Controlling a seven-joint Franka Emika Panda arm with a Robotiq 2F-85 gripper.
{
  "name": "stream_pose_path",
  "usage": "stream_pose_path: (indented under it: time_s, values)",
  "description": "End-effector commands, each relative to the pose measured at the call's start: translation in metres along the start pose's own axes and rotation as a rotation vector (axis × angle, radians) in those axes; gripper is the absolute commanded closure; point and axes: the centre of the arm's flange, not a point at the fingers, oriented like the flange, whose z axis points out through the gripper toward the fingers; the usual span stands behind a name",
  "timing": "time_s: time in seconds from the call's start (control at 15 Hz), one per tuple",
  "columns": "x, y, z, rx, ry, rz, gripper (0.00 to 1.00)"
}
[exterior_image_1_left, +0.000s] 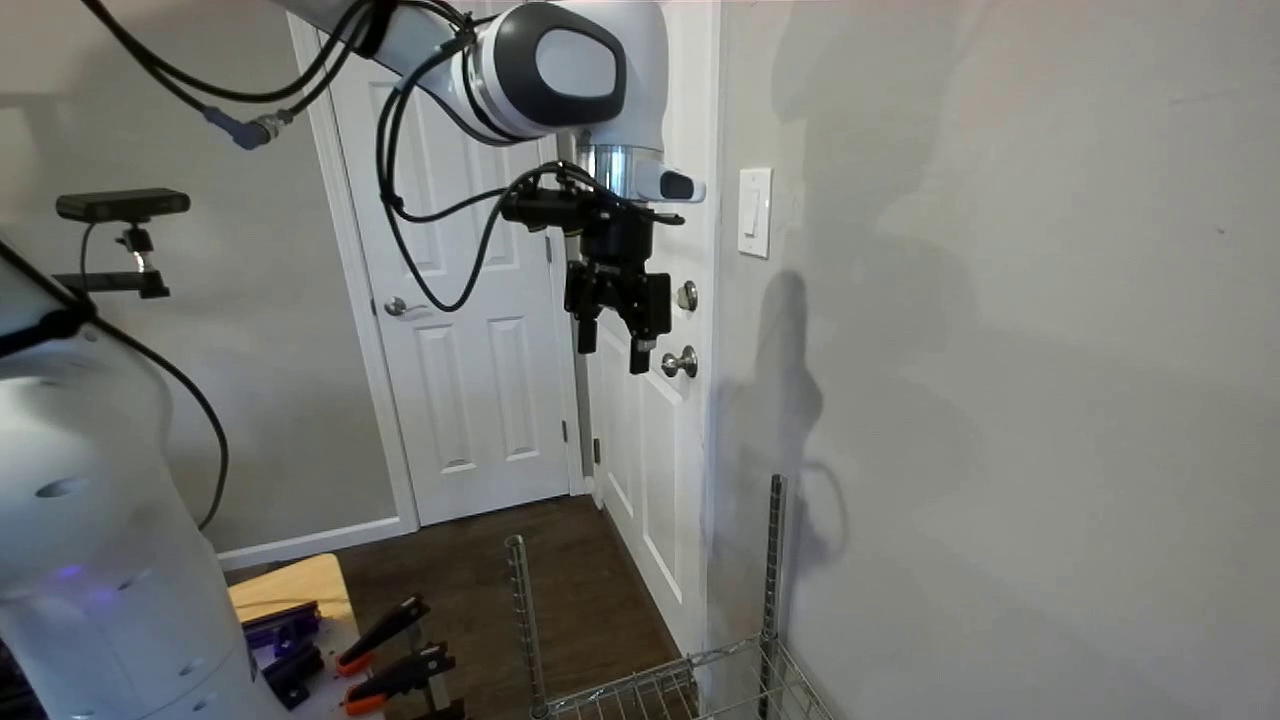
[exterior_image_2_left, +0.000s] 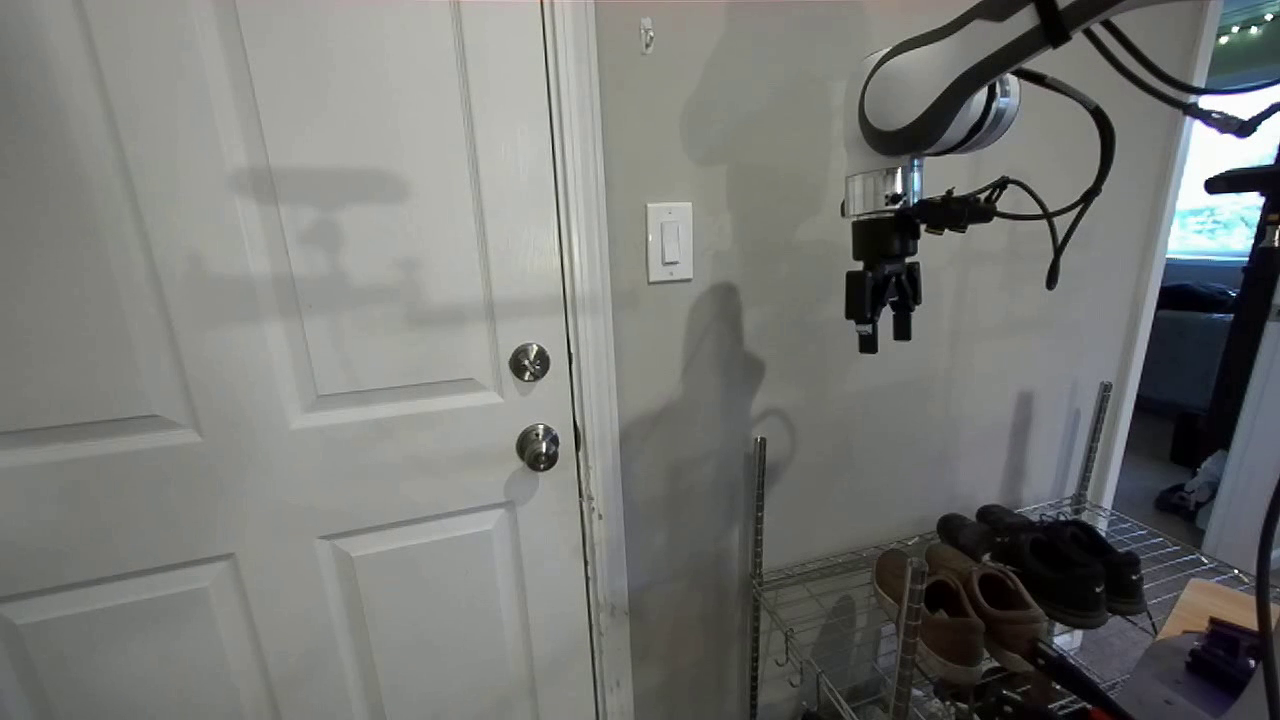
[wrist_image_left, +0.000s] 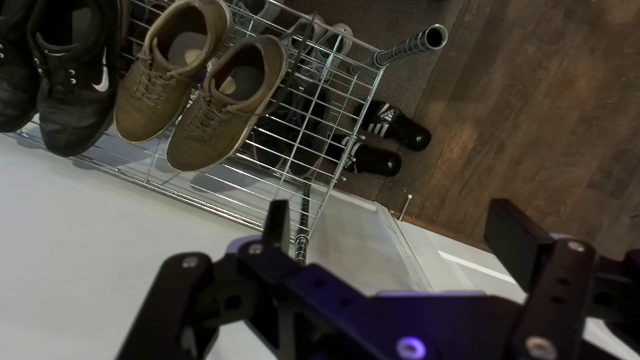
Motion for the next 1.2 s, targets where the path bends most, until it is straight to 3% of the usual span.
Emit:
stream_pose_path:
  time_s: [0.0, 1.13]
  values:
    - [0.0, 0.0, 0.0, 0.0, 0.0, 0.0, 0.0]
    - [0.0095, 0.0008, 0.0021, -0.003, -0.009, -0.002, 0.0]
